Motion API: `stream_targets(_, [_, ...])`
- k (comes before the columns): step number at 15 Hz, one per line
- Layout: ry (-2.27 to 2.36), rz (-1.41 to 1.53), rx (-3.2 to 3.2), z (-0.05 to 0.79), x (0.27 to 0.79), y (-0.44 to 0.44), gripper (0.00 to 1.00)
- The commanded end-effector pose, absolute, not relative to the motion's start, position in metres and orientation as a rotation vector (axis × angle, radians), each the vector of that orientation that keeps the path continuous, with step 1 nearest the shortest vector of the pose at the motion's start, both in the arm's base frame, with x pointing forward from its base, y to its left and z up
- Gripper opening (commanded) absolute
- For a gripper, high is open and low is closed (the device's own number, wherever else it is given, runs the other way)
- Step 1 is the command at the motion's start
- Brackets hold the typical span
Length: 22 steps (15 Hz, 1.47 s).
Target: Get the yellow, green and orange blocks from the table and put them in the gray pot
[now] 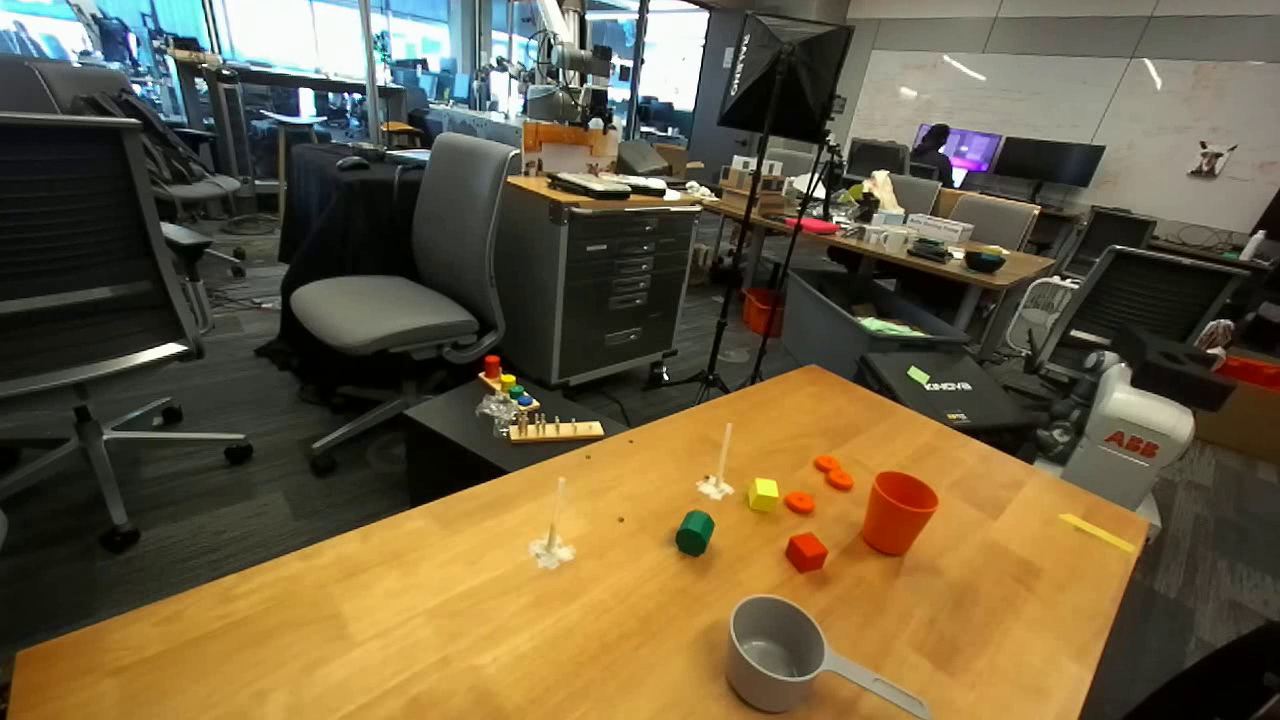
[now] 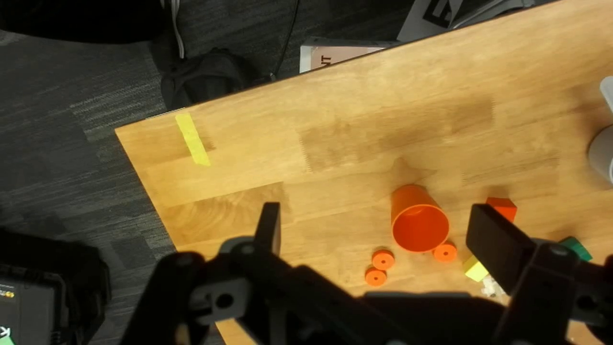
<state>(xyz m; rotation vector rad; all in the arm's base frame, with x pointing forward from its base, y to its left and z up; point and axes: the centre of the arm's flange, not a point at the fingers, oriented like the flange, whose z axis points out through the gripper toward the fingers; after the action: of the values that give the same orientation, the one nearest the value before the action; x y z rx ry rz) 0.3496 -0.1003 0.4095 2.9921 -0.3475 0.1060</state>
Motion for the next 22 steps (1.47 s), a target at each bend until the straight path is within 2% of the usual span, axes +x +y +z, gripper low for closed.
stream_targets(1, [-0.395, 0.185, 2.959, 0.401, 0.378, -0.101, 1.0])
stream_targets(7, [-0.733, 0.529, 2.887, 0.357, 0.476, -0.083, 1.0])
stream_targets(14, [-0.947, 0.298, 2.79, 0.235, 0.544, -0.083, 1.0])
stream_targets(15, [-0.967, 0.279, 2.78, 0.231, 0.548, -0.084, 1.0])
stream_targets(16, [-0.921, 0.312, 2.812, 0.25, 0.508, -0.087, 1.0])
stream_targets(22, [-0.935, 0.277, 2.793, 0.224, 0.534, -0.086, 1.0])
